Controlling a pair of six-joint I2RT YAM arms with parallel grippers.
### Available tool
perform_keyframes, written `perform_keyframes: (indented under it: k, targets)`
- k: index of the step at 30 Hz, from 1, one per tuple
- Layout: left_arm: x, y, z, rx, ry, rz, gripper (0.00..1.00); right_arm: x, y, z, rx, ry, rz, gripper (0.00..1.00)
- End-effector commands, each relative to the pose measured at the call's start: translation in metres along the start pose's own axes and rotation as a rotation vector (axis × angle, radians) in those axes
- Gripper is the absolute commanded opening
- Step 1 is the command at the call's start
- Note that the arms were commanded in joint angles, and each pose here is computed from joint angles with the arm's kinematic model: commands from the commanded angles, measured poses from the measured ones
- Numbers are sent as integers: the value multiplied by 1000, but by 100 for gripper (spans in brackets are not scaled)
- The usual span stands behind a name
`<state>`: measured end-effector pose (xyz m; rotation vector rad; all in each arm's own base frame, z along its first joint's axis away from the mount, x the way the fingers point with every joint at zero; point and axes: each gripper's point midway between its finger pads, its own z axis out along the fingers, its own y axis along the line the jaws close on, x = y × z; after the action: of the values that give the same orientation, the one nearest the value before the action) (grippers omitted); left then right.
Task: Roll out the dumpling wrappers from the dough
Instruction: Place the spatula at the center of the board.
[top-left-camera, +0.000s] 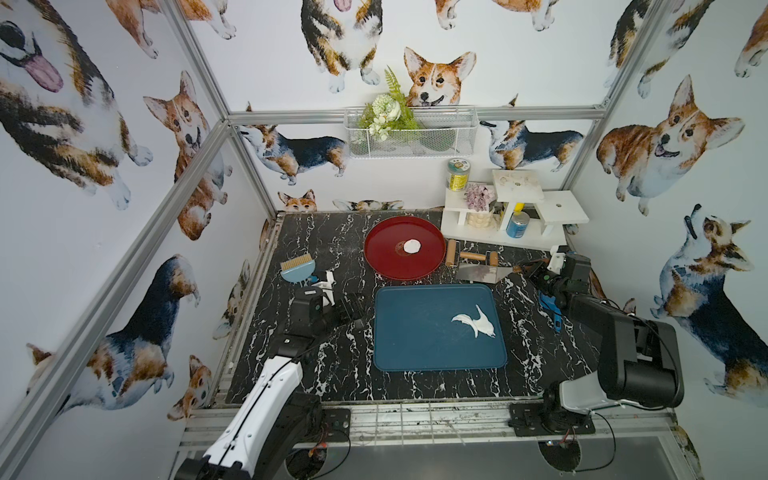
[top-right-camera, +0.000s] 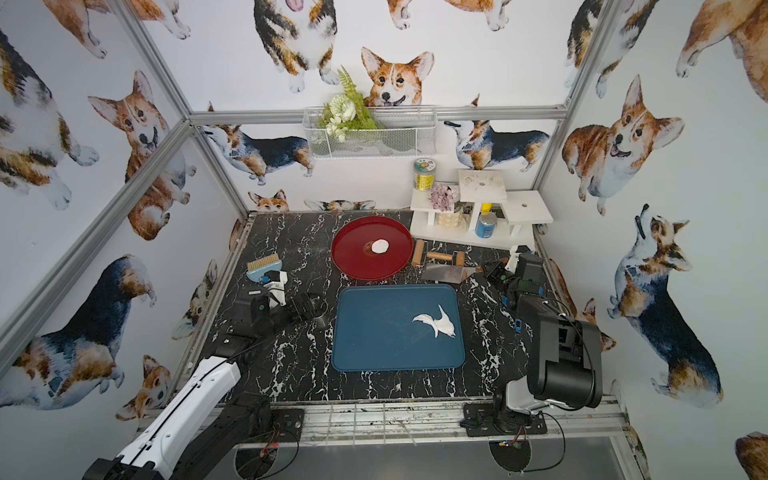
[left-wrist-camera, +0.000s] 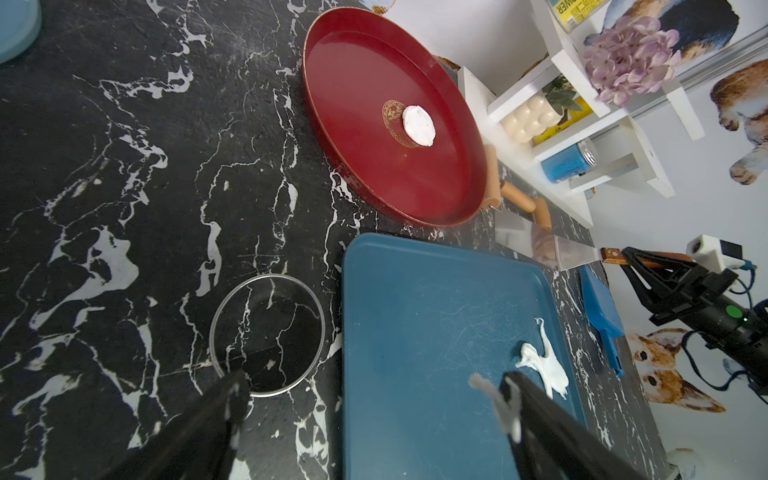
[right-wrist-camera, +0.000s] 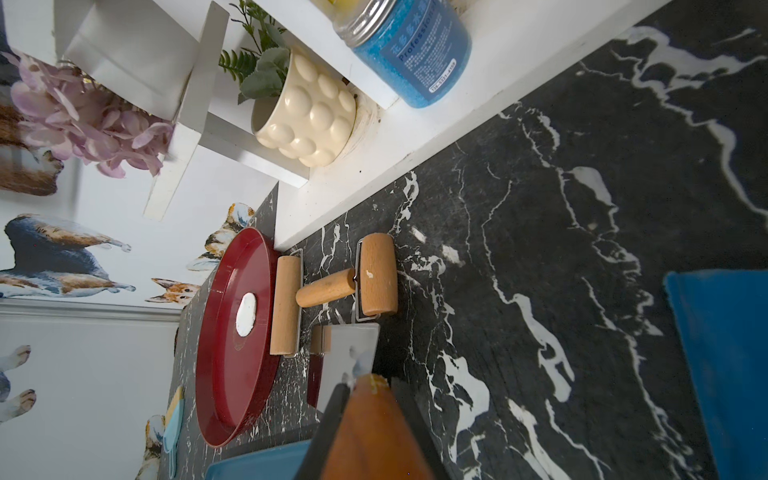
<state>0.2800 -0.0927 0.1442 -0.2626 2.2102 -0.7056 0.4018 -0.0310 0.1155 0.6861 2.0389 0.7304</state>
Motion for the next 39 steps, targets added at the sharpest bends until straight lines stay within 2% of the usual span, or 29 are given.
perform_keyframes:
  k: [1, 9, 16, 18, 24, 31, 34, 35, 39]
  targets:
    - [-10, 2, 0, -22, -40, 28, 100, -7, 1, 5, -8, -17, -55, 4]
    - [-25, 6, 4, -63, -88, 48, 100, -6, -14, 5, 68, -17, -65, 41]
    - [-47, 10, 5, -120, -154, 88, 100, -11, -29, -7, 180, -54, -79, 56]
    - [-55, 12, 5, -139, -186, 95, 100, -15, -32, -14, 219, -75, -88, 66]
    - [-72, 12, 0, -158, -267, 102, 100, -21, -21, -40, 229, -140, -122, 74]
    - [-82, 13, -1, -177, -306, 108, 100, -18, -4, -56, 182, -146, -141, 80]
    - [-88, 18, -5, -203, -359, 115, 100, -11, 13, -63, 113, -146, -169, 89]
    - [-91, 22, -8, -222, -385, 118, 100, -8, 20, -65, 93, -148, -185, 98]
    - [-102, 31, -21, -284, -495, 153, 100, 17, 55, -68, 21, -132, -307, 100]
